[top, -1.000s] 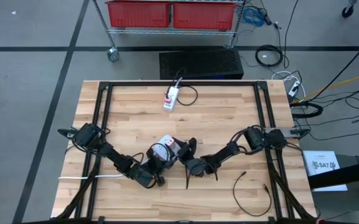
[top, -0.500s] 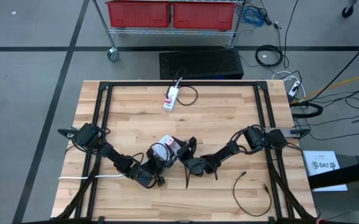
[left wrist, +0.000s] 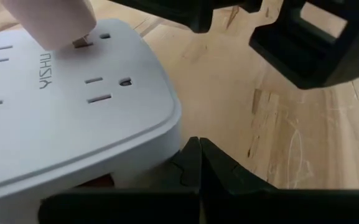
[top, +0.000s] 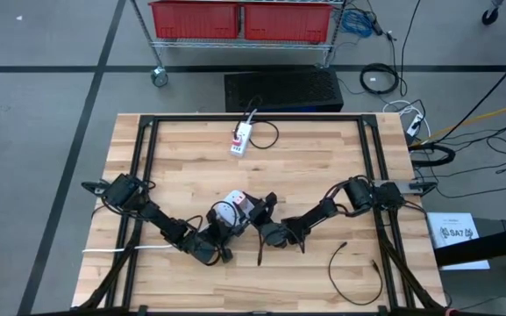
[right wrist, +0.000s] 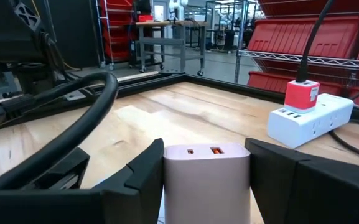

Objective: Insert USB
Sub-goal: Insert the light pink charger adapter into the bottom white outlet extension

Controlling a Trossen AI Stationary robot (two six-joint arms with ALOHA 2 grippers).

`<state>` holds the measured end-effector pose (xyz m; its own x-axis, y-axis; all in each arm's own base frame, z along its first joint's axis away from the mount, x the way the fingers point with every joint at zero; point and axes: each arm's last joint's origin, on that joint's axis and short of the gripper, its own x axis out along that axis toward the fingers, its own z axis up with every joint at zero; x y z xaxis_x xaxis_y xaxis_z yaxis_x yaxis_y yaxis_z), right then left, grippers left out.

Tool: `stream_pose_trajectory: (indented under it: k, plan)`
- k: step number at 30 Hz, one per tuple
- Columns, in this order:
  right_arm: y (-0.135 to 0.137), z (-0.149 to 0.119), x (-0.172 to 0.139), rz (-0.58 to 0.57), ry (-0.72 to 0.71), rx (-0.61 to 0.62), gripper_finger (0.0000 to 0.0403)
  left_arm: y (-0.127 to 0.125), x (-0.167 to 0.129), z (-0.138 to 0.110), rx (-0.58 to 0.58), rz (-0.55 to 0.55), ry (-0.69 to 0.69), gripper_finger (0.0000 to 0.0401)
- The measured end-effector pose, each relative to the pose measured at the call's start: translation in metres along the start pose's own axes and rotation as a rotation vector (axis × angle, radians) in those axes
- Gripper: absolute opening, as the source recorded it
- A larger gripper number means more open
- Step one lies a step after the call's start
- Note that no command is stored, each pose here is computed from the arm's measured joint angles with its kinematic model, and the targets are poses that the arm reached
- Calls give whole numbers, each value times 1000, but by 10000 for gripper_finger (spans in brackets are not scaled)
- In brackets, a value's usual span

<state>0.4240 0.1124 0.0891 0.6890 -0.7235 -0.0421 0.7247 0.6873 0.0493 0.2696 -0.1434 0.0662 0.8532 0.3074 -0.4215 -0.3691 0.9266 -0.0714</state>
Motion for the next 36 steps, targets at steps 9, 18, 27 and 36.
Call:
stream_pose_trajectory:
  k: [9, 18, 27, 36]
  plan:
    - [-13, -12, -8, -2, 19, 51, 163, 0, 0, 0, 1, 0, 0, 0]
    - [-10, -18, -20, 10, 31, 31, 163, 0, 0, 0, 1, -1, 1, 0]
    - [-10, -18, -20, 13, 33, 39, 165, 0, 0, 0, 1, -1, 1, 0]
    - [-12, -24, -21, 7, 46, 32, 261, 0, 0, 0, 1, -6, 4, 0]
